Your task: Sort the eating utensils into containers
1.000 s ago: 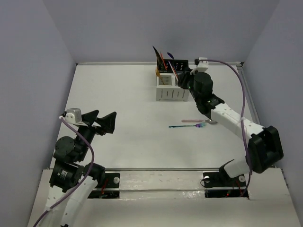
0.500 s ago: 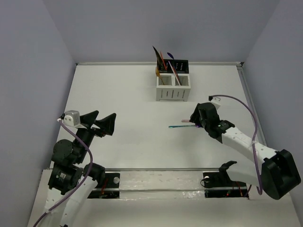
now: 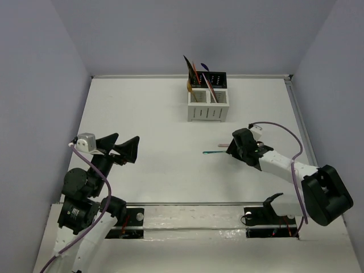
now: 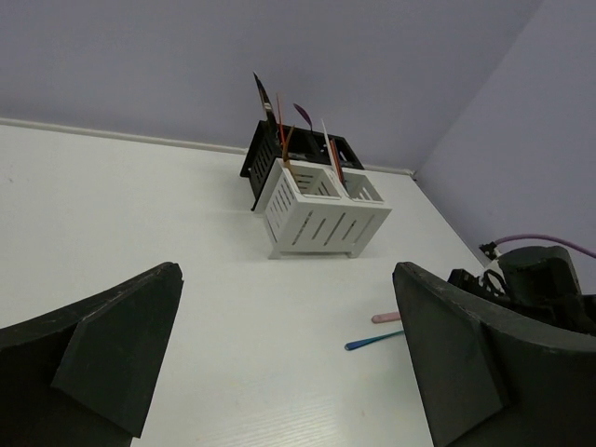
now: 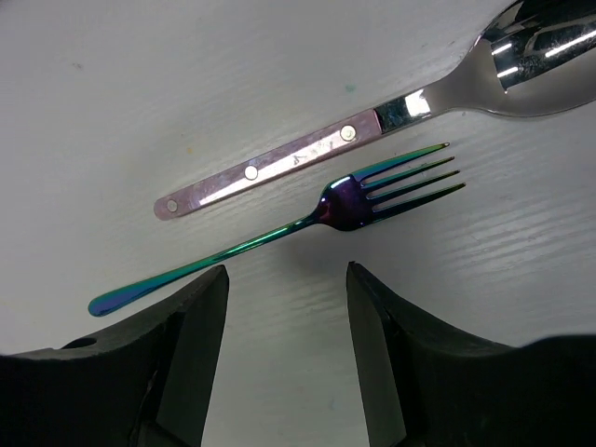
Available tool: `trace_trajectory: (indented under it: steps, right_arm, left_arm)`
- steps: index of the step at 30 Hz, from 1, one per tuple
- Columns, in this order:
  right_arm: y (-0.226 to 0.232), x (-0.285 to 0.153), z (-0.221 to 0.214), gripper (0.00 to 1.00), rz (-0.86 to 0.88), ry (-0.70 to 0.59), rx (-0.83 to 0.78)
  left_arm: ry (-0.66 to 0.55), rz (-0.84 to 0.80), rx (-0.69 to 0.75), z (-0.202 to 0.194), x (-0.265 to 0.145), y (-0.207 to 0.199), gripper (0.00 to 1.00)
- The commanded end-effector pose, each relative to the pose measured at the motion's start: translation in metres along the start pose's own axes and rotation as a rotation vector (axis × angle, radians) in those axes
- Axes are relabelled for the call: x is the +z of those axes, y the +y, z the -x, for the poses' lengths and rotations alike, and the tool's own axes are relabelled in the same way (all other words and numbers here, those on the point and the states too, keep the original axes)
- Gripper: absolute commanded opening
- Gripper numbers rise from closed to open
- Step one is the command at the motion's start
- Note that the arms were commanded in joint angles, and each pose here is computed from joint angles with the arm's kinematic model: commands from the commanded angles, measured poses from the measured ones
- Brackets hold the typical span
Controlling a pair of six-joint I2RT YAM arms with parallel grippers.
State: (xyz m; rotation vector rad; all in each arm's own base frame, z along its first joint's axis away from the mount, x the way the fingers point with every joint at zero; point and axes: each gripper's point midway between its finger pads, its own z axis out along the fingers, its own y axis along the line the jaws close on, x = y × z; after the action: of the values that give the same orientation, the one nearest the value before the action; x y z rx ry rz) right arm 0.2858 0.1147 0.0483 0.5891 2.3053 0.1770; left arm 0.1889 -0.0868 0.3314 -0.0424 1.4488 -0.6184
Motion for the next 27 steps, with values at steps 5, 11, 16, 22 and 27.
trace_trajectory:
  steps: [5, 11, 16, 22, 27]
  right_arm:
    - [0.013, 0.013, 0.009, 0.59, 0.012, -0.037, 0.063]
    - [0.016, 0.019, 0.006, 0.58, 0.014, -0.029, 0.064]
    - [0.012, 0.023, 0.003, 0.58, -0.008, -0.023, 0.058]
    - [0.009, 0.026, -0.002, 0.58, -0.030, 0.001, 0.031]
    - [0.007, 0.028, -0.004, 0.54, -0.051, 0.018, -0.005]
  left_arm:
    - [-0.033, -0.025, 0.002, 0.007, -0.002, -0.005, 0.99]
    - [-0.032, -0.025, 0.002, 0.007, -0.002, -0.005, 0.99]
    - [-0.032, -0.025, 0.002, 0.007, -0.002, -0.005, 0.99]
    - [-0.030, -0.024, 0.002, 0.007, -0.002, -0.005, 0.99]
    - [-0.030, -0.024, 0.000, 0.007, -0.002, -0.005, 0.99]
